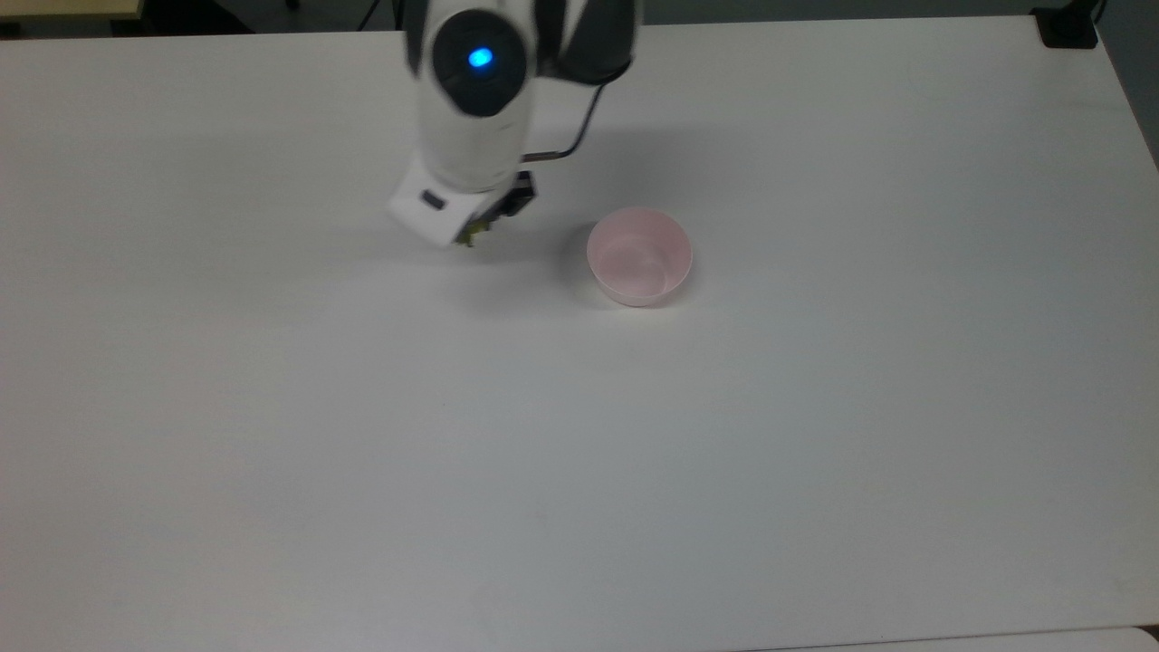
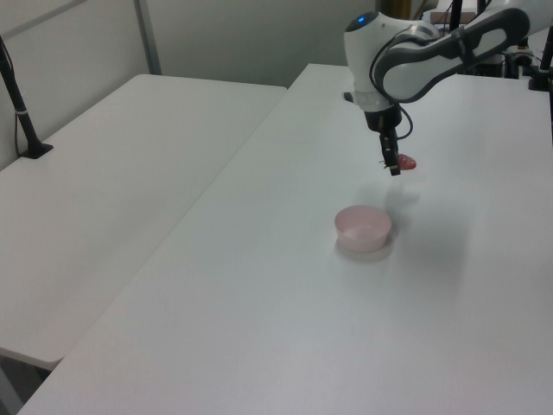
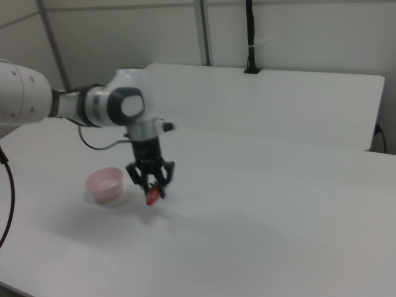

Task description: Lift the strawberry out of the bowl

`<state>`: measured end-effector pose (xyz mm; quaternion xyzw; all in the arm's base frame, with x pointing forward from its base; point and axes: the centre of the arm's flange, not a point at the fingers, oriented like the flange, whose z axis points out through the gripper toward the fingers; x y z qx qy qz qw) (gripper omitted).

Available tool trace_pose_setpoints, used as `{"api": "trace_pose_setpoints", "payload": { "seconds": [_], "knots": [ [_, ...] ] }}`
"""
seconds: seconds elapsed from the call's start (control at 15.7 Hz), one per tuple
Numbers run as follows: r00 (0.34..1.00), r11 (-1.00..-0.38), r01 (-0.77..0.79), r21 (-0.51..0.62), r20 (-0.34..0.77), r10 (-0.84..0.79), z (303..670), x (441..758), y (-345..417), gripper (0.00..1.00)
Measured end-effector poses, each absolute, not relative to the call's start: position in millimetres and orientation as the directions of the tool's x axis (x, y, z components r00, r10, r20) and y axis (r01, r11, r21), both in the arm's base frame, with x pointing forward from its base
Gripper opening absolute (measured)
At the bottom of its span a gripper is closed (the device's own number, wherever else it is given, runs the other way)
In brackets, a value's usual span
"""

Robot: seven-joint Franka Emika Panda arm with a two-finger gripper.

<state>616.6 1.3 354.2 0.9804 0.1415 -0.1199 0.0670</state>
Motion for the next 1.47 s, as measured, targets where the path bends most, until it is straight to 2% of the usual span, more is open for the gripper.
{"api": "trace_pose_setpoints", "payload": {
  "seconds": [0.26,0.38,0.51,0.64,0.7,0.83,1.02,1.15,1.47],
  "knots": [
    [0.905,-0.937,0.34,0.081,-0.301,0.302,321.4,611.6,-56.2,0.48],
    [0.892,-0.934,0.352,0.064,-0.326,0.314,309.9,604.2,-65.8,0.52],
    [0.885,-0.934,0.354,0.055,-0.342,0.315,302.2,599.0,-65.7,0.67],
    [0.884,-0.934,0.354,0.053,-0.346,0.316,302.6,598.2,-64.9,0.88],
    [0.891,-0.937,0.345,0.058,-0.333,0.308,313.6,600.2,-65.0,1.0],
    [0.93,-0.955,0.283,0.088,-0.268,0.251,348.4,606.1,-67.1,1.0],
    [0.983,-0.981,0.157,0.112,-0.112,0.145,432.8,609.3,-72.4,1.0],
    [0.992,-0.988,0.123,0.091,-0.019,0.122,491.8,597.4,-66.3,1.0],
    [0.997,-0.995,0.07,0.073,0.031,0.073,531.7,583.3,-15.7,1.0]
  ]
}}
